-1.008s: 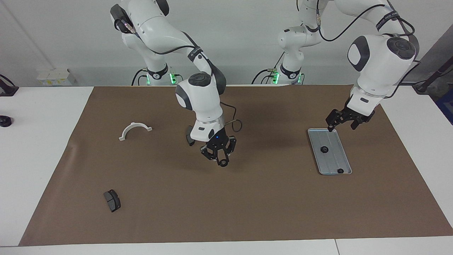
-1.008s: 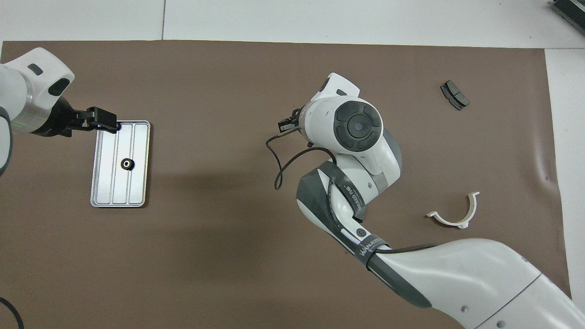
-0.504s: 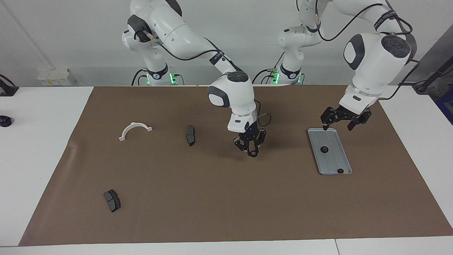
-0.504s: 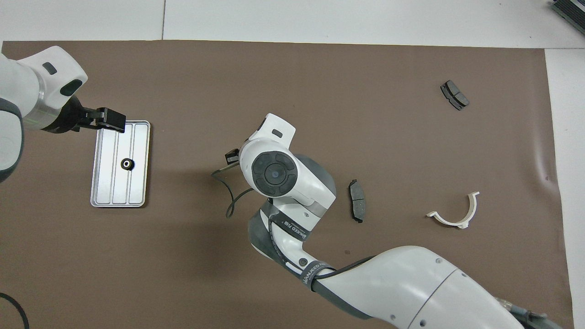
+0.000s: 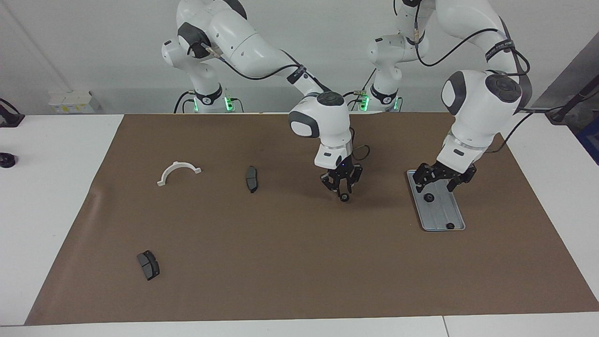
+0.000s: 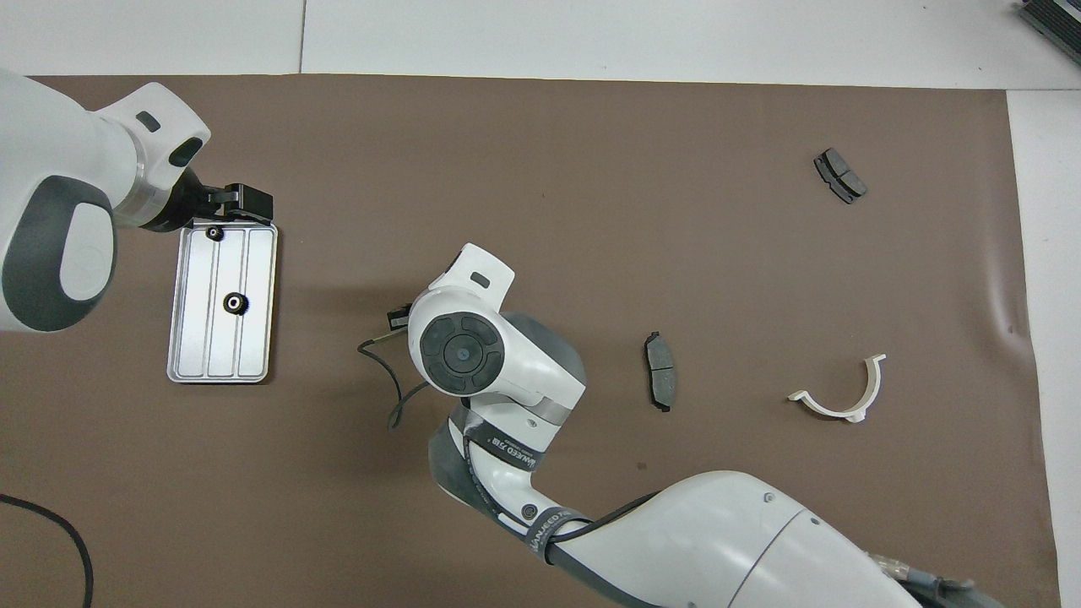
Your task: Pick bearing gear from pile to tray
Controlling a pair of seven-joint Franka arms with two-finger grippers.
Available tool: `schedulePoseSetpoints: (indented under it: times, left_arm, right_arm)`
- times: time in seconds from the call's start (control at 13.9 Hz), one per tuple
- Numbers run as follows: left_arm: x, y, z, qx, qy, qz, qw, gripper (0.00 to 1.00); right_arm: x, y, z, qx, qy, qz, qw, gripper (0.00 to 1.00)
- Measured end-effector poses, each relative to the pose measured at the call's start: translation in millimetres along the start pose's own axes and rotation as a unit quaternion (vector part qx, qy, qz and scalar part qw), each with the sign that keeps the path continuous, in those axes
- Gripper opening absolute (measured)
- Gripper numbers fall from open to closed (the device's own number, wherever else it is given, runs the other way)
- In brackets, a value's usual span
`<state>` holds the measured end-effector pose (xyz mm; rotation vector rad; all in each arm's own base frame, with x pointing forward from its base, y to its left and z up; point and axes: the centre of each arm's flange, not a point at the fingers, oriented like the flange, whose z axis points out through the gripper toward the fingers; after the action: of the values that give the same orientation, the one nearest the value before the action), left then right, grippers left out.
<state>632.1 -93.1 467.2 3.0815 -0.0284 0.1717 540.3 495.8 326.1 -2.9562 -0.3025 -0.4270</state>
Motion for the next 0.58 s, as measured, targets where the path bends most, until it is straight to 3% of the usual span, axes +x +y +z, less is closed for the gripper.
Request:
schedulePoseSetpoints:
  times: [0.36,0.58]
  left_arm:
    - [4,53,47,-0.015,0.007,-0.033,0.999,1.0]
    - [-8,118,94,0.005,0.016,-0.057,0.998,1.0]
  right_arm:
    - [9,15,0,-0.017,-0.001,0.003,1.0,0.5]
    - [38,58,-23,-0.036,0.005,0.03,0.999,0.5]
